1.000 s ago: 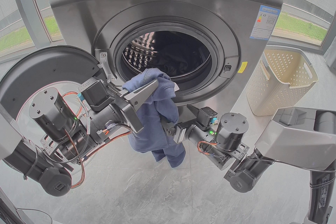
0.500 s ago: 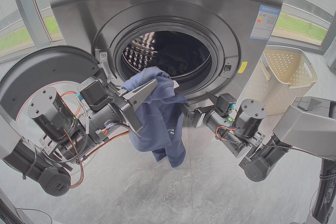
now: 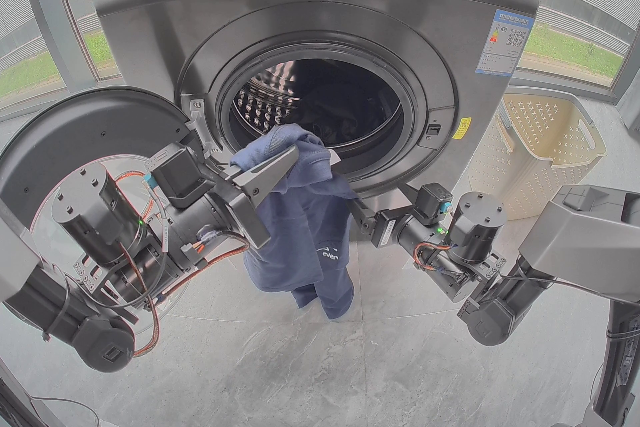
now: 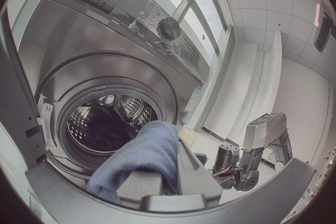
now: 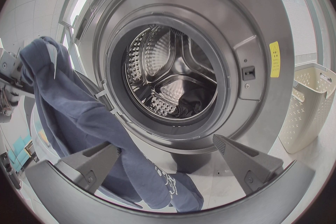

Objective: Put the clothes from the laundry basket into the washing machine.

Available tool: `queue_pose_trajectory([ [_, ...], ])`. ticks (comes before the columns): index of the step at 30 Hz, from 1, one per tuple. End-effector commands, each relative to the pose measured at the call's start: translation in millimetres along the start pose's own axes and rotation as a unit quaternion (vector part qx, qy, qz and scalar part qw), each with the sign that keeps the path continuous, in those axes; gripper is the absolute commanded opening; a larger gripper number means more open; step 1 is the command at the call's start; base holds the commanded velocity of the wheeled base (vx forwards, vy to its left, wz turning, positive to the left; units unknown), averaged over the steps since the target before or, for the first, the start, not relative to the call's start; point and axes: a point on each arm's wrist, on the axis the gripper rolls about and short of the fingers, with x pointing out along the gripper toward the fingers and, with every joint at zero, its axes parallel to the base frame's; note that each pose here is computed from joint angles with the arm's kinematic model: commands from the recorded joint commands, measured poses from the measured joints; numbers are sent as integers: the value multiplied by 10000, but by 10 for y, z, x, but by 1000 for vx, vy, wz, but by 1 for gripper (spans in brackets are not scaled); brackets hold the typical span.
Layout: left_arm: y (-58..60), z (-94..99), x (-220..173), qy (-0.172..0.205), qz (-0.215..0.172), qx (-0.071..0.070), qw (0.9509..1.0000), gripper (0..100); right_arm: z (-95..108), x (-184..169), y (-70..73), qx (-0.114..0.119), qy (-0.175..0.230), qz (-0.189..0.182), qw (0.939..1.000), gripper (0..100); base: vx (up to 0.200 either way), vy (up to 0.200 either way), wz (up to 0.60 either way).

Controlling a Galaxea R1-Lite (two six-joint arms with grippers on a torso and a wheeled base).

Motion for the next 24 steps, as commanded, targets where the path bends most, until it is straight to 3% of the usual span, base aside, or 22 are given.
queue_pose_trajectory([
  [1, -22, 3, 0, -3, -45, -7, 10000, 0, -138, 47, -2, -15, 118, -5, 9999, 100, 0, 0, 0],
  [14, -22, -2, -6, 12, -42, -11, 10000, 0, -310, 271, 144, 33, -52, 188, 9998, 100, 0, 0, 0],
  [15, -17, -9, -8, 26, -32, -12, 10000, 0, -310, 271, 144, 33, -52, 188, 9998, 0, 0, 0, 0],
  [24, 5, -47, -7, 90, -4, -29, 10000, 0, 177, 56, 156, 85, -422, 284, 9987, 0, 0, 0, 0],
])
